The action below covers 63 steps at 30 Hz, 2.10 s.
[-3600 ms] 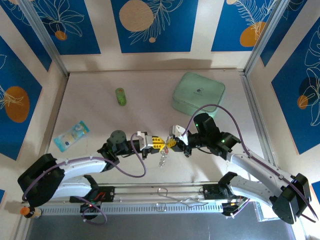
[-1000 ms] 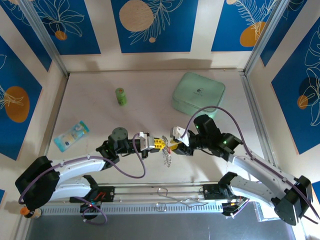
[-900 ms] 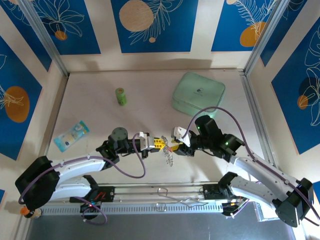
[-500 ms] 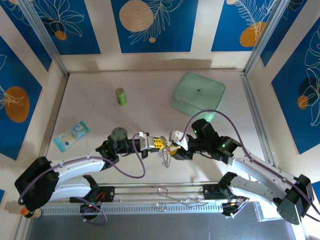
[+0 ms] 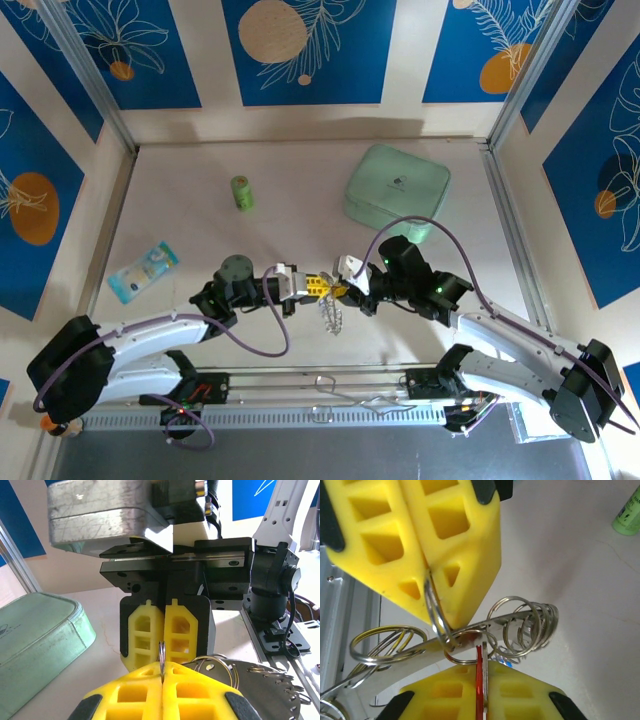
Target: Put the keys on the keyring
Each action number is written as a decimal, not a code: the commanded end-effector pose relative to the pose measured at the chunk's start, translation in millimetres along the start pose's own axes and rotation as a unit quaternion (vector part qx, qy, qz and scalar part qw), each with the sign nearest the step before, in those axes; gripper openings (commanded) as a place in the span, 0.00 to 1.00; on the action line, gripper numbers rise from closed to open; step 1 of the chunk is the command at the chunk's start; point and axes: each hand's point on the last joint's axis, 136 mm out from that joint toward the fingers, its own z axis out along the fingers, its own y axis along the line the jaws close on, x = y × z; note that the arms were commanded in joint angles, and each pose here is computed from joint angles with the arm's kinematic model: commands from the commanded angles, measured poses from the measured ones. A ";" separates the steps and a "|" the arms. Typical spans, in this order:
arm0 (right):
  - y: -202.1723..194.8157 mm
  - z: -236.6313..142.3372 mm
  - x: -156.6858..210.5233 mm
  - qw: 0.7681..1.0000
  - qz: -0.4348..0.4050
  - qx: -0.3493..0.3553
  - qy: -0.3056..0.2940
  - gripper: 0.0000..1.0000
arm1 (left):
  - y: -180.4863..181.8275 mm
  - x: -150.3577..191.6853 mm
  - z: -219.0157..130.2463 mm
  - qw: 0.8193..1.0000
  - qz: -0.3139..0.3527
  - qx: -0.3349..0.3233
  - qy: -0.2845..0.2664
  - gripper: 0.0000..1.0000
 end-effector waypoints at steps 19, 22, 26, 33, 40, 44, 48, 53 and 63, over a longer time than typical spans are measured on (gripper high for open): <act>-3.4 -23.4 -19.7 0.998 -0.050 0.023 0.005 0.03 | 2.3 11.8 -8.7 0.999 0.011 -0.028 0.032 0.00; -3.6 -24.7 -21.3 0.998 -0.056 0.025 0.006 0.03 | 5.1 19.0 -10.0 0.998 0.014 -0.037 0.053 0.00; -2.9 -24.0 -25.2 0.998 -0.064 0.023 0.007 0.02 | 5.7 24.2 -12.0 0.996 0.022 -0.040 0.072 0.00; -3.7 -21.7 -30.5 0.997 -0.077 0.026 0.019 0.02 | 9.1 25.3 -22.7 0.995 0.011 -0.075 0.061 0.44; -1.1 -10.9 -46.3 0.995 -0.097 0.015 0.028 0.02 | 39.4 -10.1 -78.6 0.968 0.045 -0.245 -0.008 0.60; 4.8 5.9 -71.8 0.992 -0.123 -0.006 0.010 0.02 | 57.6 -33.7 -122.3 0.934 0.061 -0.352 -0.035 0.62; 18.7 31.1 -107.0 0.988 -0.143 -0.044 -0.024 0.01 | 76.4 -55.3 -171.6 0.882 0.059 -0.465 -0.059 0.65; 28.3 55.2 -143.9 0.984 -0.090 -0.111 -0.108 0.02 | 77.5 -80.6 -216.3 0.840 0.062 -0.531 -0.091 0.70; -5.8 92.0 -23.4 0.993 -0.046 -0.080 0.079 0.02 | 87.8 -42.9 -237.9 0.804 0.002 -0.594 -0.032 0.71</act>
